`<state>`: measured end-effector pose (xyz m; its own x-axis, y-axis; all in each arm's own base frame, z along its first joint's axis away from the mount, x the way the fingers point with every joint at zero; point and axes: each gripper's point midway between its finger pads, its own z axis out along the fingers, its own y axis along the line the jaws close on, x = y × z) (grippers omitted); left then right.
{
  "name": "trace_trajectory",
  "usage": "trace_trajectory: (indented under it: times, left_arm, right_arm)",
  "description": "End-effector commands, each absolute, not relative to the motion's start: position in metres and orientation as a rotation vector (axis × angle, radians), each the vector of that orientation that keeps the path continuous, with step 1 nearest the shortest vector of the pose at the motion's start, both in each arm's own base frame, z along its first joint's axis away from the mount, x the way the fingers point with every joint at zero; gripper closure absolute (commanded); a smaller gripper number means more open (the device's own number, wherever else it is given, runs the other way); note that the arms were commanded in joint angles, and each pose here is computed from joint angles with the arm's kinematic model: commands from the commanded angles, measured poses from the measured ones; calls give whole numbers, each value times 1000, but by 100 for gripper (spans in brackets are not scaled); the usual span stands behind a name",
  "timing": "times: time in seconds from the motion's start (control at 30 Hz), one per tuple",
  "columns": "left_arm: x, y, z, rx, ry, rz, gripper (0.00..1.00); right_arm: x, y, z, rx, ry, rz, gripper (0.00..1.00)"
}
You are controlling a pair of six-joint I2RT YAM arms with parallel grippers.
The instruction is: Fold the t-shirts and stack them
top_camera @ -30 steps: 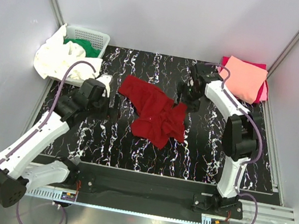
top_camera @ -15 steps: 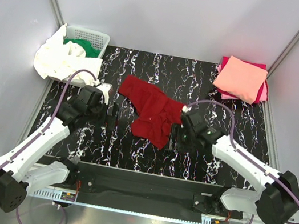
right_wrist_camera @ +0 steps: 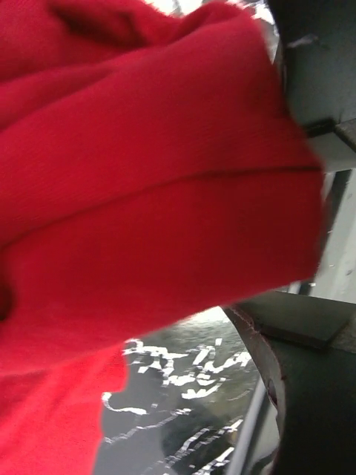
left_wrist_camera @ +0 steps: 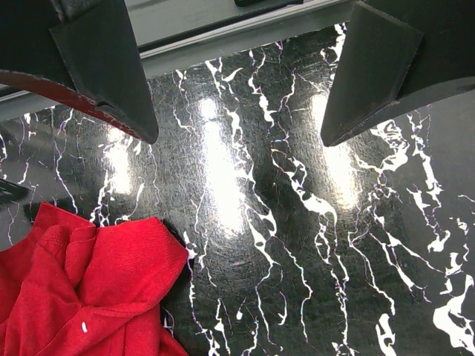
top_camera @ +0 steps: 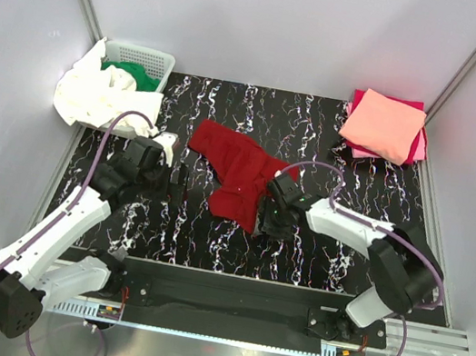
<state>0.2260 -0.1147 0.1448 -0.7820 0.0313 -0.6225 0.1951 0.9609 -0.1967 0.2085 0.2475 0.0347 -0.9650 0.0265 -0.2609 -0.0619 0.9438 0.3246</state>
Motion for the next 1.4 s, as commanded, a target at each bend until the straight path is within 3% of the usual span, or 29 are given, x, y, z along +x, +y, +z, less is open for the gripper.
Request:
trace_trajectory:
  times: [0.0,0.23,0.43,0.6,0.7,0.8,0.9,1.03,1.23,1.37]
  left_arm:
    - [234,-115,155,148,2391,-334,1]
    - [234,-114,155,150,2394,-331,1]
    - [235,-110,156,137,2388,-301,1]
    - [236,-109,157,133,2383,-296,1]
    - [235,-108,156,134,2385,-292,1]
    - [236,-108,156,130,2383,-288,1]
    - [236,-106,156,122,2384,-278,1]
    - [236,-104,157,115,2378,-269,1]
    - [236,-103,159,105,2370,-269,2]
    - [236,-105,156,92,2387,-277,2]
  right_arm:
    - [226,267,37,-49,2784,496,39]
    - [232,275,26,-92,2803,374,41]
    - [228,276,14,-164,2829,166,49]
    - [228,272,7,-166,2831,53,85]
    - [229,271,5,-169,2833,30,99]
    - [227,270,9,-171,2826,42,100]
    - [229,261,39,-148,2765,49,100]
    - [234,233,142,-66,2559,134,100]
    - [222,111,269,262,2182,-38,100]
    - [207,60,276,401,2086,-110,100]
